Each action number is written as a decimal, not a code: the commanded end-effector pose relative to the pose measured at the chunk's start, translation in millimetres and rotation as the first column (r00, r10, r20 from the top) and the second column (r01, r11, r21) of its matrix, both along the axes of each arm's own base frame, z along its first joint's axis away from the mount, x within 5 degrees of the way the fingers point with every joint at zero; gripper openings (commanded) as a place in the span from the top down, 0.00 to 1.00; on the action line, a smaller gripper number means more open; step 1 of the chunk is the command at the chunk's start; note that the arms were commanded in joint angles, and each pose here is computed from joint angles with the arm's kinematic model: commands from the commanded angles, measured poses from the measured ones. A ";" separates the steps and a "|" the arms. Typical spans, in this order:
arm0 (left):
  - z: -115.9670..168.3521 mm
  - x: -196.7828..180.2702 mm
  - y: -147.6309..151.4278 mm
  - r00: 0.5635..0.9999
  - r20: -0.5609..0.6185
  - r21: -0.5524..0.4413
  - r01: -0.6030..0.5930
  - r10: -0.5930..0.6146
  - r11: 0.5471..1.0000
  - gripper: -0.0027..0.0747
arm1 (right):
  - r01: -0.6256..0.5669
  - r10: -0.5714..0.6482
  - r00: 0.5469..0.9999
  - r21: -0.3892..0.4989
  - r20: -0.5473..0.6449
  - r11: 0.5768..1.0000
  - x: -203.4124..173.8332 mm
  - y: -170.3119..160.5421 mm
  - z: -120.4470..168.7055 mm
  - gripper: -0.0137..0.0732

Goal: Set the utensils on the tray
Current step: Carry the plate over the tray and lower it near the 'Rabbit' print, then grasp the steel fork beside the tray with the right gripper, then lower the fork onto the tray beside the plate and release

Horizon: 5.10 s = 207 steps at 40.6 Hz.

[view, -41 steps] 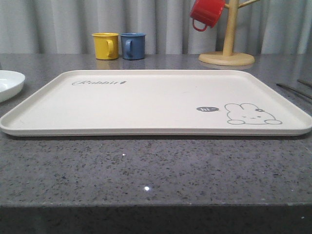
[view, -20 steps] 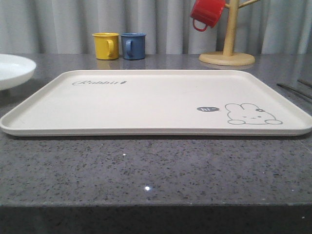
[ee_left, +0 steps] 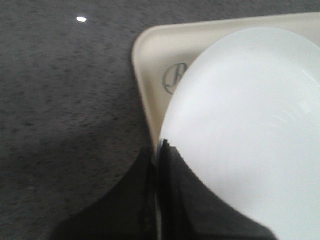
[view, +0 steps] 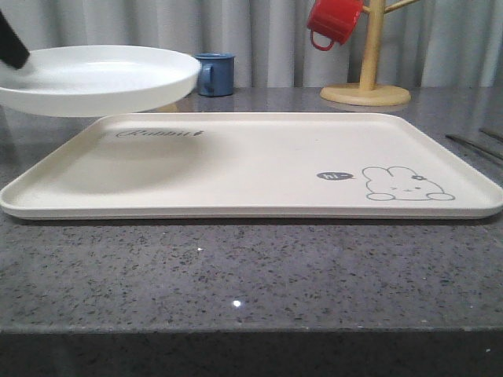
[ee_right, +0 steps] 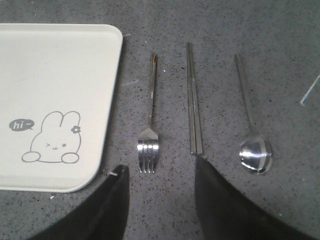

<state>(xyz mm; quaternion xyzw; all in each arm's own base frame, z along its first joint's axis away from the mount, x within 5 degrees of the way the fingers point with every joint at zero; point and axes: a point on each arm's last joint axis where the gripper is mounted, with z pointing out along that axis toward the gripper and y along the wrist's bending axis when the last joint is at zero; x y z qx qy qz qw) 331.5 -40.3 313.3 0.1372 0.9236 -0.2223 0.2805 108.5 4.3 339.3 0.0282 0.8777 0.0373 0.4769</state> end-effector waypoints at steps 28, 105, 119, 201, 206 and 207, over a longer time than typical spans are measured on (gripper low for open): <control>-28.9 22.2 -49.8 0.994 -0.041 -0.037 0.096 -0.098 0.995 0.43 | 0.005 -0.004 0.996 -0.012 0.089 1.000 4.3 -1.1 14.4 0.44; 73.6 -234.8 -31.3 0.726 0.662 0.105 0.157 -0.187 0.982 0.48 | -0.074 0.073 0.997 -0.042 -0.021 0.996 22.8 3.8 22.3 0.44; 73.6 -234.8 -31.3 0.726 0.662 0.105 0.157 -0.187 0.982 0.48 | -0.152 0.139 0.937 -0.013 -0.321 0.988 100.6 14.3 29.0 0.44; 73.8 -234.7 -31.3 0.725 0.663 0.104 0.156 -0.186 0.982 0.48 | -0.282 0.246 0.787 0.023 -0.566 0.959 199.1 145.4 5.8 0.86; 73.8 -234.7 -31.3 0.725 0.663 0.104 0.156 -0.186 0.982 0.48 | -0.174 0.165 0.785 0.043 -0.598 0.984 204.8 163.9 -2.6 0.86; 73.8 -234.7 -31.3 0.725 0.663 0.104 0.156 -0.186 0.982 0.48 | -0.158 0.157 0.785 0.051 -0.599 0.986 206.9 167.4 -4.9 0.86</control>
